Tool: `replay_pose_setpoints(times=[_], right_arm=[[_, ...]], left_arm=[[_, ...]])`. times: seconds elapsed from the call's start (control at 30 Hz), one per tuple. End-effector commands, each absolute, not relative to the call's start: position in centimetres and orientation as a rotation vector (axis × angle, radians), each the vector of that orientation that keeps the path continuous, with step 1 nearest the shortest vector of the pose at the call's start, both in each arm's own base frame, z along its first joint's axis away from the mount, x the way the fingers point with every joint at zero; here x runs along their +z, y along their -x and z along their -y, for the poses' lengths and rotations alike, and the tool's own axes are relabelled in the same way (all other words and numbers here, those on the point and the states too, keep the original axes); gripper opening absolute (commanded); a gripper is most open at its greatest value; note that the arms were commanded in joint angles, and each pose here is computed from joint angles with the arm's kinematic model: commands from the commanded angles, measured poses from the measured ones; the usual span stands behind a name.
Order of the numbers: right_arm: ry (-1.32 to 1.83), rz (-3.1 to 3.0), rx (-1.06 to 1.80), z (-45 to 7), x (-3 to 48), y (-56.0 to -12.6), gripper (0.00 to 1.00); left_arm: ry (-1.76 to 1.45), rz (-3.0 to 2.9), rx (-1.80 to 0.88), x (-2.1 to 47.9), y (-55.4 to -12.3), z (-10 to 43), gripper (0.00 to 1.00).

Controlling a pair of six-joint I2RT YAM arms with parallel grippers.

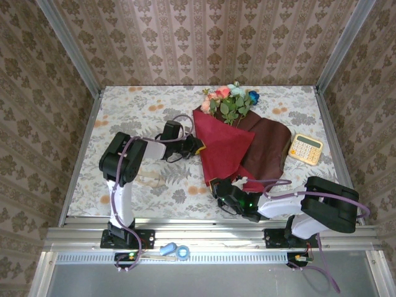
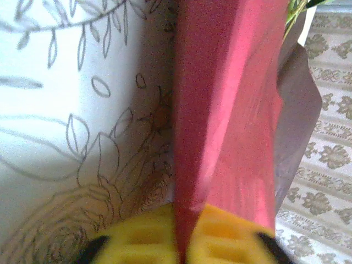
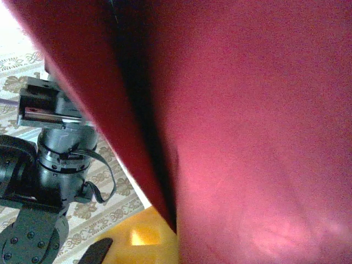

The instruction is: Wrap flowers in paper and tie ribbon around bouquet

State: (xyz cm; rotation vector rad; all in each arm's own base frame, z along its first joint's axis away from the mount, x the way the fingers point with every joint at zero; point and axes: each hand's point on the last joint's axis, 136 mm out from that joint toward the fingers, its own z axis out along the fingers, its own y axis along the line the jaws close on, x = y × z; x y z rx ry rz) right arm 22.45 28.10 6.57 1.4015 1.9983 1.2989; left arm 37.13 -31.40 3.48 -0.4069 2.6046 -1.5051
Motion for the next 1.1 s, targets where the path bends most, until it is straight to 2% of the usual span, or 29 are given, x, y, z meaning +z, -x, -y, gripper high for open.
replay_pose_setpoints(times=[0.0, 0.1, 0.13, 0.17, 0.2, 0.27, 0.33, 0.4, 0.53, 0.6, 0.63, 0.67, 0.73, 0.83, 0.93, 1.07], right_arm=[[-1.726, -1.890, 1.361, -27.3, 5.9, -21.9, 0.00], [-1.723, -1.899, 1.363, -27.3, 5.9, -21.9, 0.00], [-1.721, -1.902, 1.364, -27.3, 5.8, -21.9, 0.00], [-1.720, -1.906, 1.363, -27.4, 5.8, -21.8, 0.00], [-1.717, -1.911, 1.364, -27.4, 5.8, -21.8, 0.00], [-1.717, -1.913, 1.368, -27.5, 5.8, -21.8, 0.00], [-1.713, -1.919, 1.370, -27.6, 5.8, -21.8, 0.00], [-1.716, -1.922, 1.372, -27.6, 5.8, -21.8, 0.00], [-1.711, -1.943, 1.368, -27.8, 5.6, -21.6, 0.00], [-1.710, -1.951, 1.371, -27.9, 5.6, -21.6, 0.00], [-1.709, -1.956, 1.374, -28.1, 5.5, -21.6, 0.00], [-1.709, -1.959, 1.373, -28.1, 5.5, -21.6, 0.00], [-1.710, -1.961, 1.377, -28.2, 5.5, -21.6, 0.00], [-1.712, -1.963, 1.378, -28.2, 5.4, -21.6, 0.00], [-1.712, -1.966, 1.381, -28.3, 5.4, -21.6, 0.00], [-1.714, -1.979, 1.381, -28.3, 5.4, -21.5, 0.00]], left_arm=[[0.458, -2.570, -1.445, 2.8, -39.6, 29.5, 0.00], [0.469, -2.551, -1.436, 3.0, -40.6, 28.9, 0.00], [0.475, -2.549, -1.435, 3.0, -41.0, 28.7, 0.04], [0.476, -2.548, -1.433, 3.1, -41.3, 28.6, 0.17], [0.476, -2.552, -1.429, 3.0, -41.5, 28.6, 0.22], [0.475, -2.554, -1.429, 2.8, -42.0, 28.5, 0.23], [0.483, -2.549, -1.435, 2.6, -42.6, 28.5, 0.19], [0.495, -2.539, -1.439, 2.4, -43.2, 28.4, 0.00], [0.532, -2.502, -1.442, 2.2, -44.8, 27.8, 0.00], [0.545, -2.494, -1.442, 2.2, -45.5, 27.6, 0.19], [0.544, -2.489, -1.441, 2.3, -45.9, 27.6, 0.25], [0.545, -2.483, -1.442, 2.3, -46.2, 27.6, 0.29], [0.549, -2.486, -1.443, 2.2, -46.7, 27.7, 0.32], [0.560, -2.483, -1.452, 1.7, -47.5, 27.7, 0.28], [0.577, -2.467, -1.462, 1.5, -48.4, 27.4, 0.00], [0.592, -2.430, -1.451, 2.0, -50.1, 26.4, 0.00]])
